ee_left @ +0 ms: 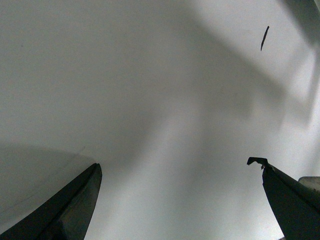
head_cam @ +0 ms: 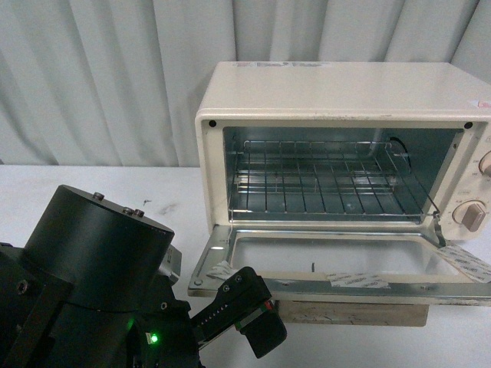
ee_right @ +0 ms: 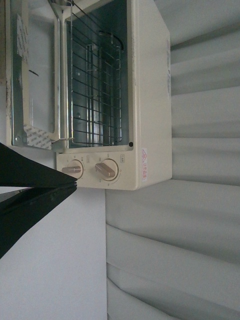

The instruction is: Open oven

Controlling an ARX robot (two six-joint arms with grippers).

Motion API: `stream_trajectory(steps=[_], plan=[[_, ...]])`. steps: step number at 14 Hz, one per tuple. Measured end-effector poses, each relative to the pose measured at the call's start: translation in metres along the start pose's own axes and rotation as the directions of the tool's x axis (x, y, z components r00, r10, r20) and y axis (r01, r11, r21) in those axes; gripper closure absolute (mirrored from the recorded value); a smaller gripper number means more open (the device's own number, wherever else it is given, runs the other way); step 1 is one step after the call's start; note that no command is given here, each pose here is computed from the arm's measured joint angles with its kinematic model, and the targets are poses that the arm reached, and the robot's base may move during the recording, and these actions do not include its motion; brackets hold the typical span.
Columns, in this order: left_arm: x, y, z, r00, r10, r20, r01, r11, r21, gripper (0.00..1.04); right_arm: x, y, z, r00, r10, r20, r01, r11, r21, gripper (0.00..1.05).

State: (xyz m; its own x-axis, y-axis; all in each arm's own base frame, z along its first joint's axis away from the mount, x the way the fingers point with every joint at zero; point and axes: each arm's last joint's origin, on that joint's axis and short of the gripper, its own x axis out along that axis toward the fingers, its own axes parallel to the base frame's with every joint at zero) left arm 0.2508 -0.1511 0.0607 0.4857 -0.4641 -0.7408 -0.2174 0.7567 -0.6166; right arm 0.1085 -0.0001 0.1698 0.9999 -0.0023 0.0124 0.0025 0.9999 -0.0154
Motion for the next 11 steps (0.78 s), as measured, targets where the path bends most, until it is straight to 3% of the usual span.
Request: stream_trajectory(steps=[2, 4, 8, 11], plan=[[0.0, 0.0, 0.0, 1.0, -0.001, 0.0, 0.001, 1.0, 0.0, 0.07, -0.006, 0.0, -0.005, 0.999, 0.001, -0.048, -0.001, 1.0, 0.0, 1.03], [0.0, 0.0, 0.0, 1.0, 0.001, 0.001, -0.001, 1.0, 0.0, 0.07, -0.012, 0.0, 0.0, 1.0, 0.002, 0.014, -0.002, 1.0, 0.0, 1.03], [0.0, 0.0, 0.0, 1.0, 0.0, -0.001, 0.0, 1.0, 0.0, 0.07, -0.011, 0.0, -0.003, 1.0, 0.001, -0.008, -0.001, 1.0, 0.0, 1.02], [0.0, 0.0, 0.0, 1.0, 0.0, -0.001, 0.0, 1.0, 0.0, 0.07, -0.011, 0.0, -0.003, 1.0, 0.001, -0.008, -0.001, 1.0, 0.0, 0.74]])
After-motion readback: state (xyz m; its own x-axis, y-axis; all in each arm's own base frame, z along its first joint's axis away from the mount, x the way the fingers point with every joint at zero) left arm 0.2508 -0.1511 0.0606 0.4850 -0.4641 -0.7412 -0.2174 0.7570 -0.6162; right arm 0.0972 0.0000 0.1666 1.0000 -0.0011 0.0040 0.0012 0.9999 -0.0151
